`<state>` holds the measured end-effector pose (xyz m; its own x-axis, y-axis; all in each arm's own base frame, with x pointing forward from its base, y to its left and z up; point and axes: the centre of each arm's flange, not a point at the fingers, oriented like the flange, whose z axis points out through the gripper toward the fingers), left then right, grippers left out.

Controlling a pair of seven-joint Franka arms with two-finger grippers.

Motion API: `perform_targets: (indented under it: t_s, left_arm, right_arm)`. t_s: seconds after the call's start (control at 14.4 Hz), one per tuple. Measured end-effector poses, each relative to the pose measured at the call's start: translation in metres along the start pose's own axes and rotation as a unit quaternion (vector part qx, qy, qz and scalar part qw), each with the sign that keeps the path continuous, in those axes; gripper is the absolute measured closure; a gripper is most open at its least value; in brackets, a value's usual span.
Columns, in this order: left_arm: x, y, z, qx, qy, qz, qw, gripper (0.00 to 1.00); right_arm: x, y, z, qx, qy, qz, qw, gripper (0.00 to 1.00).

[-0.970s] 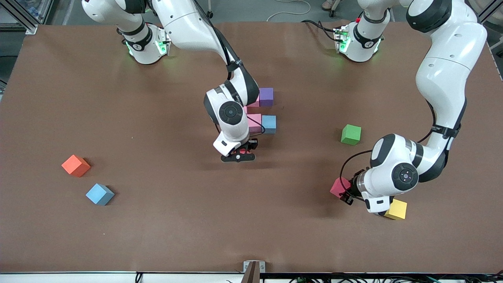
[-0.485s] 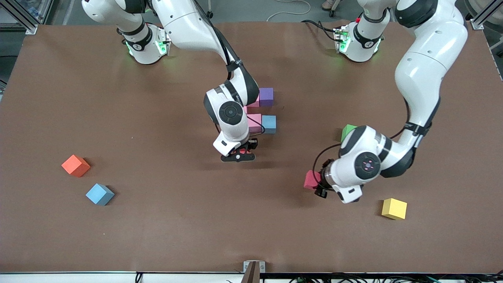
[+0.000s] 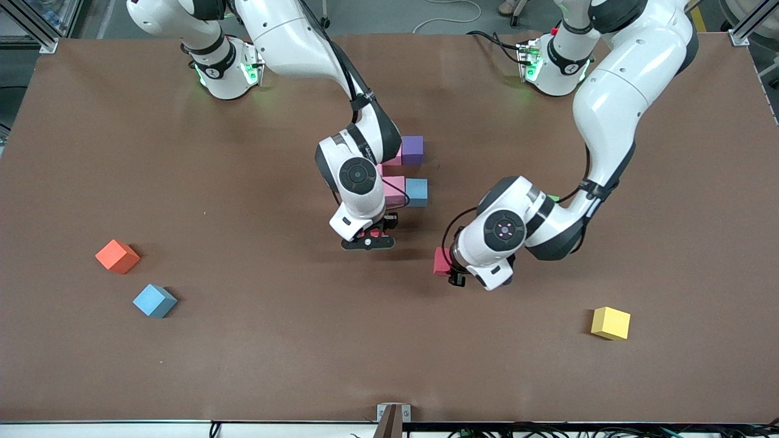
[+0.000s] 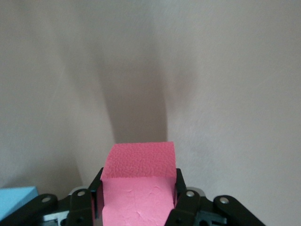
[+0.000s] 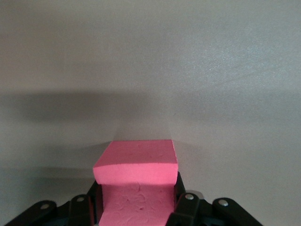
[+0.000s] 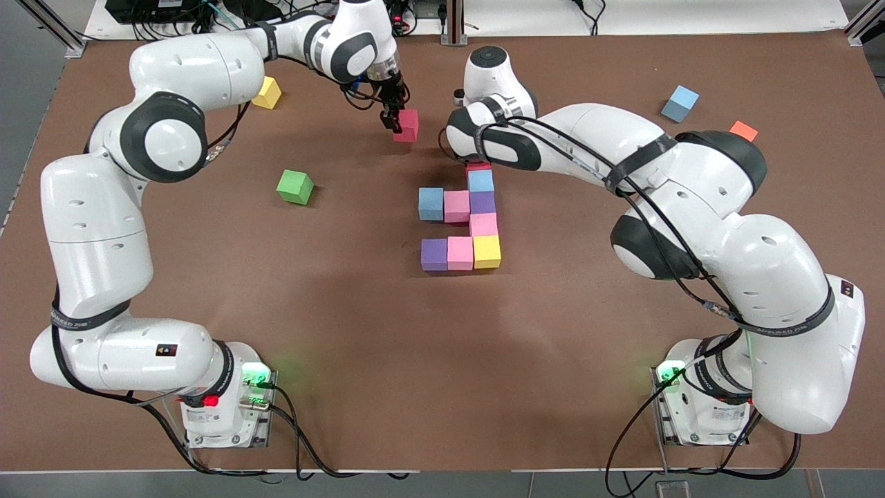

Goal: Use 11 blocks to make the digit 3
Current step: 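Carry the pink cube with the left gripper while the right gripper opens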

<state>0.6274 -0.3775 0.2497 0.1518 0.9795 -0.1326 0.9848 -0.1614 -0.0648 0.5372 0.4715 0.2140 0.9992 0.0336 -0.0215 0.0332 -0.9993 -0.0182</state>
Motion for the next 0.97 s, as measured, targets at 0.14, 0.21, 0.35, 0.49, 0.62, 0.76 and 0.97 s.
perform_targets:
  t_s: [0.14, 0.21, 0.35, 0.49, 0.62, 0.76, 0.97]
  left_arm:
    - [-0.010, -0.004, 0.002, 0.002, 0.001, -0.002, 1.000, 0.43]
    - [-0.012, -0.005, 0.002, 0.002, 0.002, 0.000, 1.000, 0.43]
    - [-0.016, -0.008, 0.003, 0.004, 0.002, 0.000, 1.000, 0.43]
    - [-0.020, -0.012, 0.007, 0.011, 0.007, 0.001, 1.000, 0.43]
    - [-0.020, -0.014, 0.010, 0.016, 0.010, 0.001, 1.000, 0.43]
    - [-0.021, -0.015, 0.011, 0.017, 0.010, 0.002, 1.000, 0.43]
    - [-0.025, -0.017, 0.012, 0.017, 0.010, 0.004, 1.000, 0.43]
  right_arm:
    - [0.000, 0.000, 0.000, 0.000, 0.000, 0.000, 1.000, 0.42]
    - [0.000, 0.000, 0.000, 0.000, 0.000, 0.000, 1.000, 0.42]
    - [0.000, 0.000, 0.000, 0.001, 0.001, 0.000, 1.000, 0.42]
    - [0.000, 0.000, 0.001, 0.001, 0.002, 0.000, 1.000, 0.38]
    - [-0.001, 0.001, 0.003, -0.001, 0.002, -0.001, 1.000, 0.33]
    - [-0.002, 0.007, 0.014, -0.007, -0.001, -0.006, 1.000, 0.14]
    - [-0.002, 0.008, 0.018, -0.009, 0.000, -0.010, 1.000, 0.00]
